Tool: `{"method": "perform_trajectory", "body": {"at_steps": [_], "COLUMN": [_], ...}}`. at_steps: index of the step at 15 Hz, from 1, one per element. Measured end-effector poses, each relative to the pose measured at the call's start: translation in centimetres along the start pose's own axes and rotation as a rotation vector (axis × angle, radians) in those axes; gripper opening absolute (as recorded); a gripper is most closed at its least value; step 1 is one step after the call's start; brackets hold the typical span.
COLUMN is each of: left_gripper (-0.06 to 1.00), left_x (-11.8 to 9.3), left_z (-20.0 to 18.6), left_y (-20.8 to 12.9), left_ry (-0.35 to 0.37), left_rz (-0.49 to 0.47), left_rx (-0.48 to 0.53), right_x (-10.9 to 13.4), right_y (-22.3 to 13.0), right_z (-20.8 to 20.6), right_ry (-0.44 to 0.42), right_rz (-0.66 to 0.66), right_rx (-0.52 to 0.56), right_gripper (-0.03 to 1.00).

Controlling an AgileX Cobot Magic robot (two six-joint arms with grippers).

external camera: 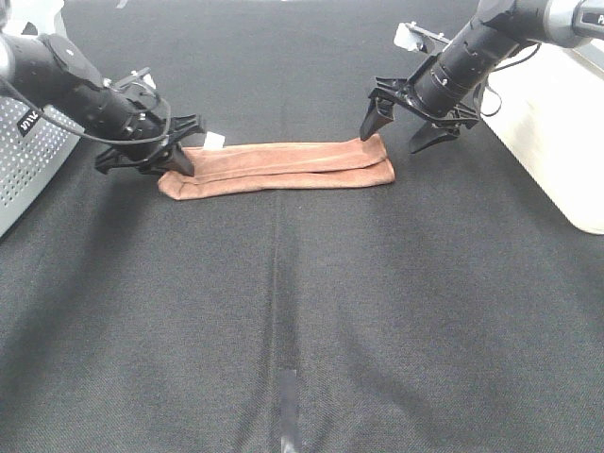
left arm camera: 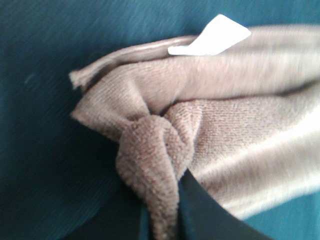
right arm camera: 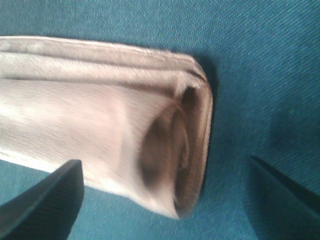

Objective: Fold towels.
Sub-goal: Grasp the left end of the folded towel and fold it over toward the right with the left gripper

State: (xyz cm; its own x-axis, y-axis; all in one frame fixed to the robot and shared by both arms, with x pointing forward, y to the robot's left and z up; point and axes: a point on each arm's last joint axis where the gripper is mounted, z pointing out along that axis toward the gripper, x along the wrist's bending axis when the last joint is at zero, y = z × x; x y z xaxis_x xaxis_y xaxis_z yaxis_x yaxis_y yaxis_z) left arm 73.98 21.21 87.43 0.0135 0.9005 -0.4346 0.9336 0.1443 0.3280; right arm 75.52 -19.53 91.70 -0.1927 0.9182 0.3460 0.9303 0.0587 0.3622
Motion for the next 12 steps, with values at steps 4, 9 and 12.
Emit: {"method": "perform_trajectory", "body": {"at_steps": [4,9,12], "left_gripper": [0.07,0.07,0.07], "left_x": [0.2,-6.5,-12.5], "left_z": [-6.9,-8.0,-4.4], "left_y": [3.6,4.2,2.2], "left_ry": [0.173,0.039,-0.113], "left_rz": [0.095,0.081,0.041], "left_rx": [-0.005,-0.041,-0.055], "right_x": [0.1,1.5,2.3], "right_y": [-0.2,0.8,1.3], "right_z": [0.0,-3.6,-5.9], "right_ry": [0.004,0.01,0.013], "right_rz": [0.001,-0.026,-0.043], "right_rx": [0.028,-0.029,-0.068], "right_gripper": [0.8,0.8,0.8]}}
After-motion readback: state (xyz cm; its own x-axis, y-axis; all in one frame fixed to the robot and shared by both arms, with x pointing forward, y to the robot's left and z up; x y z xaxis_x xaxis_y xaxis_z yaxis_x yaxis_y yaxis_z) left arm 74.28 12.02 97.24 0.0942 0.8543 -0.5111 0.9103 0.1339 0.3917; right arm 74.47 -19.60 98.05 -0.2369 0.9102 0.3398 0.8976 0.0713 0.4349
